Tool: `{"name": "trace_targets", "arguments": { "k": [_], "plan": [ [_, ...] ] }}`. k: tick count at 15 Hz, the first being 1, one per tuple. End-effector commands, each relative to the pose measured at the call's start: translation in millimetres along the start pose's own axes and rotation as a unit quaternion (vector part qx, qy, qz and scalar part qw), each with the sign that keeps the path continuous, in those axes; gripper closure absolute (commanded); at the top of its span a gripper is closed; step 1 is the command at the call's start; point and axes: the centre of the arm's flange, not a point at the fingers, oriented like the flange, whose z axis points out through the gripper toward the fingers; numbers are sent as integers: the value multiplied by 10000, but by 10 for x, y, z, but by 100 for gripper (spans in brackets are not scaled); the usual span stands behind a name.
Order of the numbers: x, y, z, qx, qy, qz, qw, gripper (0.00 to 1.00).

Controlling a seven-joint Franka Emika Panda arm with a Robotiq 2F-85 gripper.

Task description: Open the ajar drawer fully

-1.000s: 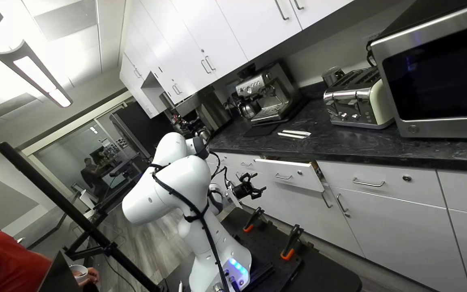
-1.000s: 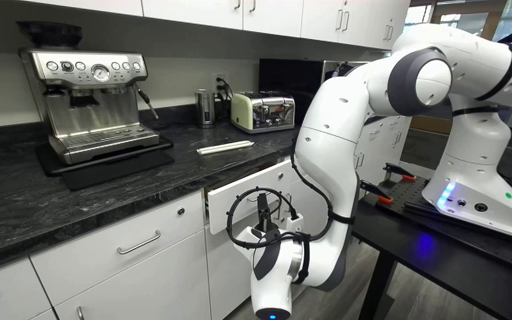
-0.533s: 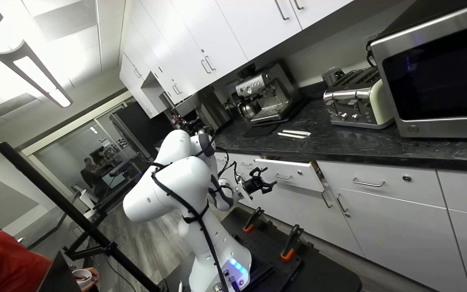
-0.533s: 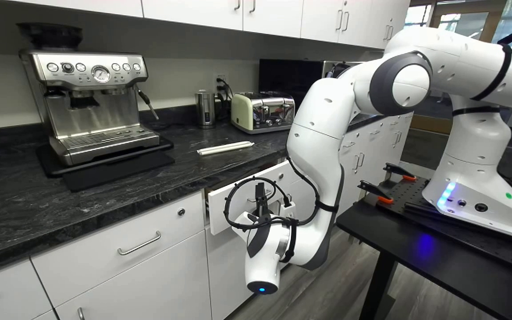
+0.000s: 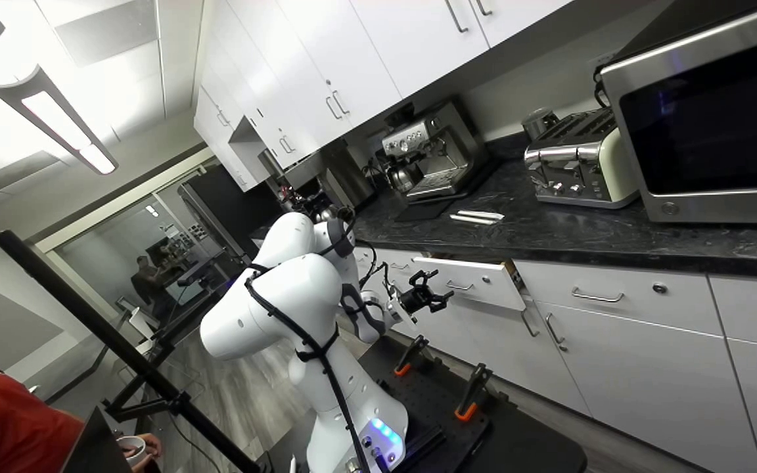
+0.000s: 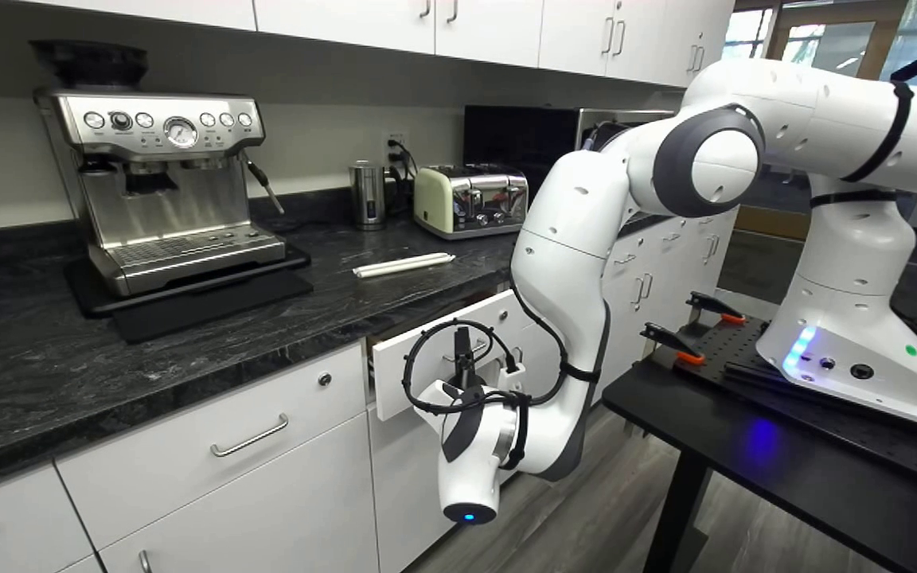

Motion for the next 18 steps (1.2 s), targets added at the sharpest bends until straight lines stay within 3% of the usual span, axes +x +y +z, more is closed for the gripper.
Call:
{"name": "trace_targets", "arguments": {
  "k": [1,3,4,6,15,18],
  "plan": [
    [73,-13,34,-6,47,310,9995,0],
    [84,1,39,-19,48,398,9992,0],
    [90,7,43,-27,44,452,9990,25],
    [98,19,41,-43,48,513,9987,32],
    [75,-105,14,129,179,635,9977,98],
    [48,-126,23,157,252,731,9969,97]
  ]
}}
